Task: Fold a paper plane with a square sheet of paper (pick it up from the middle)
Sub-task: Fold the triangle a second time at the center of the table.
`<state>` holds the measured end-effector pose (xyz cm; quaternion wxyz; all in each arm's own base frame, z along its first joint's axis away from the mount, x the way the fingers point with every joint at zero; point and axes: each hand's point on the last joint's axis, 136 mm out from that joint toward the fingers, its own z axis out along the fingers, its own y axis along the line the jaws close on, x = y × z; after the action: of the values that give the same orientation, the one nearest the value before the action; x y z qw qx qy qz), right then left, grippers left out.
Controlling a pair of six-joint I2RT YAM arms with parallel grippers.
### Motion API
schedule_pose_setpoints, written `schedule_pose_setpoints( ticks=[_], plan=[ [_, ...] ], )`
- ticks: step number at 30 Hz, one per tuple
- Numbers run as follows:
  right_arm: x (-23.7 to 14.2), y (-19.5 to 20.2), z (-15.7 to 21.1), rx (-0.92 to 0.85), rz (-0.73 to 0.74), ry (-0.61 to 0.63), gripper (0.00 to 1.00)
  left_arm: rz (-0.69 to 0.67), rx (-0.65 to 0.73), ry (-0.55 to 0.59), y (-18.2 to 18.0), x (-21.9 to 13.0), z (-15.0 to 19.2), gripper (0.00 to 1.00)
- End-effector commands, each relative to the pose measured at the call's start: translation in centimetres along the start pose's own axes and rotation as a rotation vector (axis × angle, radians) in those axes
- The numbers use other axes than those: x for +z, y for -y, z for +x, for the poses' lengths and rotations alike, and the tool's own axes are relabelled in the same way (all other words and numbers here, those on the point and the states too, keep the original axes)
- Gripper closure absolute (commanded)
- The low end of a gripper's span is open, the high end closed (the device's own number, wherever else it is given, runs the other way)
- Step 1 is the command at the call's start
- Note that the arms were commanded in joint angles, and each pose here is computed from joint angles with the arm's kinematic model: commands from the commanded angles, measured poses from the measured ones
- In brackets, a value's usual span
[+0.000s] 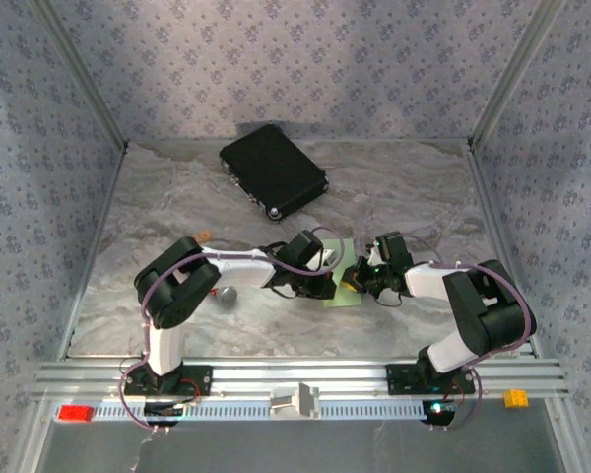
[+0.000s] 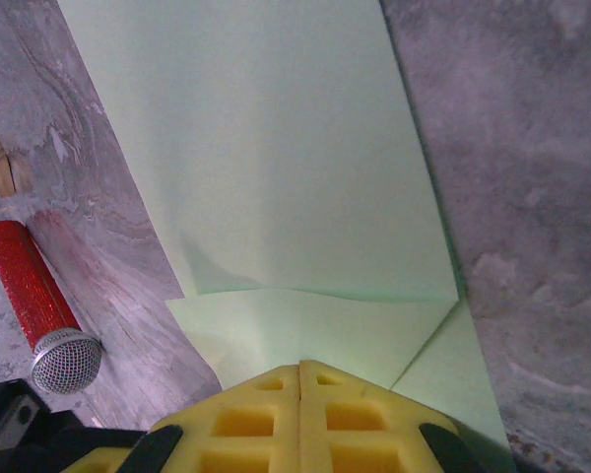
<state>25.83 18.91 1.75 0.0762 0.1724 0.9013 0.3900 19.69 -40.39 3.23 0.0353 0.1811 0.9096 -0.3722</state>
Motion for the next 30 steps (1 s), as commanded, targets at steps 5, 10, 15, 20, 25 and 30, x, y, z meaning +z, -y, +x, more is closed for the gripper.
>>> schedule_pose_setpoints(
  ticks=[5, 10, 15, 20, 25, 30],
  plan=[
    [-0.4, 0.3, 0.1, -0.004, 0.028, -0.011, 0.96, -0.070, -0.040, -0.128, -3.1, 1.8, 4.9, 1.00],
    [-1.4, -2.2, -0.6, -0.081, -0.012, 0.008, 0.94, -0.103, -0.045, -0.128, -4.0, 2.2, 5.4, 1.00],
    [-0.9, -2.9, 0.4, -0.124, -0.042, -0.041, 0.95, -0.119, -0.039, -0.102, -4.0, 1.9, 4.9, 1.00],
    [0.1, -0.8, 2.6, -0.117, 0.001, -0.088, 0.96, -0.131, -0.042, -0.082, -4.1, 1.8, 4.6, 1.00],
    [0.2, 2.1, 3.2, -0.108, 0.073, -0.099, 0.97, -0.141, -0.049, -0.072, -4.4, 1.7, 4.5, 1.00],
    [-0.2, 2.6, 1.3, -0.068, 0.045, -0.066, 0.97, -0.148, -0.051, -0.081, -4.7, 1.6, 4.8, 1.00]
  ],
)
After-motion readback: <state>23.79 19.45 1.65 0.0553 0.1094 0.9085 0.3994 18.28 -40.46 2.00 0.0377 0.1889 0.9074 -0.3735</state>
